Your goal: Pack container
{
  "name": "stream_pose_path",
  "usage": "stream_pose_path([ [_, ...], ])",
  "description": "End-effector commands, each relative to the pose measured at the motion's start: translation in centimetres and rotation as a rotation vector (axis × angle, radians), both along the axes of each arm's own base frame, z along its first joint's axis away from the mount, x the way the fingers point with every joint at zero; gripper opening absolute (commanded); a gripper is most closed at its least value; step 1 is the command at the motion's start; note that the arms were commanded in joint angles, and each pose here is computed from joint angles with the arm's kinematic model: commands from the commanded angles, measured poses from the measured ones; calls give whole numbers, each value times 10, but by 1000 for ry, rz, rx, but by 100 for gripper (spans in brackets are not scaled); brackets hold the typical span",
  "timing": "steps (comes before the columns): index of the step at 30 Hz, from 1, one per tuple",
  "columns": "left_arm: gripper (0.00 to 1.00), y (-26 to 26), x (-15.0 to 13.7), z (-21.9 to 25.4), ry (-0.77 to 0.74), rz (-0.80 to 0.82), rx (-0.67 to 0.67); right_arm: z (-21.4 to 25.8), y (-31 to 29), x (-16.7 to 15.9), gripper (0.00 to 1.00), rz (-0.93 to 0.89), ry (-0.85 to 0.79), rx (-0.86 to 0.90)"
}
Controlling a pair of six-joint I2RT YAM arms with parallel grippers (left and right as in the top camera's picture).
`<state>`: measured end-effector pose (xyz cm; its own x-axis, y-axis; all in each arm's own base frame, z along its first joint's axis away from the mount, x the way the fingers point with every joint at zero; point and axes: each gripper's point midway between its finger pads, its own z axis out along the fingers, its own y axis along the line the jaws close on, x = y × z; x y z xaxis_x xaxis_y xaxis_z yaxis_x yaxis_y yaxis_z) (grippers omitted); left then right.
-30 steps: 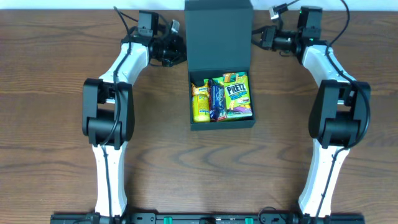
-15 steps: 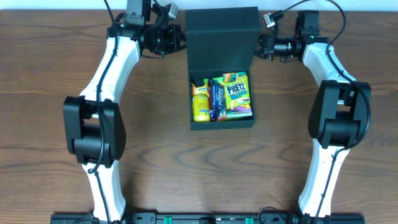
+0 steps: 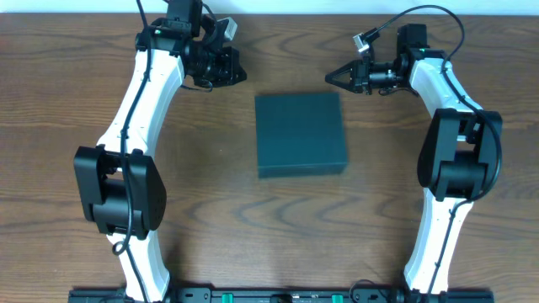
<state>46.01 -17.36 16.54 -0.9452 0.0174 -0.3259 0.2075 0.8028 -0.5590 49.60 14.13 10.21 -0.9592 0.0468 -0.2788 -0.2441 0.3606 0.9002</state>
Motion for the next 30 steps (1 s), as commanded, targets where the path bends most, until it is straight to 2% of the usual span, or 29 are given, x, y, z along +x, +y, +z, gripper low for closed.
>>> stream_pose_path([
  [1, 6, 6, 1, 7, -17, 34, 57, 18, -4, 5, 2, -17, -95, -115],
  [6, 6, 11, -16, 8, 59, 64, 69, 53, -21, 6, 2, -65, -220, -301],
  [11, 6, 16, -32, 36, 35, 71, 81, 105, -38, -7, 1, -106, -349, -451],
  [17, 6, 20, -78, 85, -28, 6, 118, 176, -37, -55, 2, -79, -473, -487],
  [24, 6, 17, -146, 120, -68, -85, 220, 202, -33, -120, 1, -32, -409, -514],
  [30, 6, 13, -214, 143, -154, -172, 262, 219, -13, -196, 2, 95, -420, -519],
])
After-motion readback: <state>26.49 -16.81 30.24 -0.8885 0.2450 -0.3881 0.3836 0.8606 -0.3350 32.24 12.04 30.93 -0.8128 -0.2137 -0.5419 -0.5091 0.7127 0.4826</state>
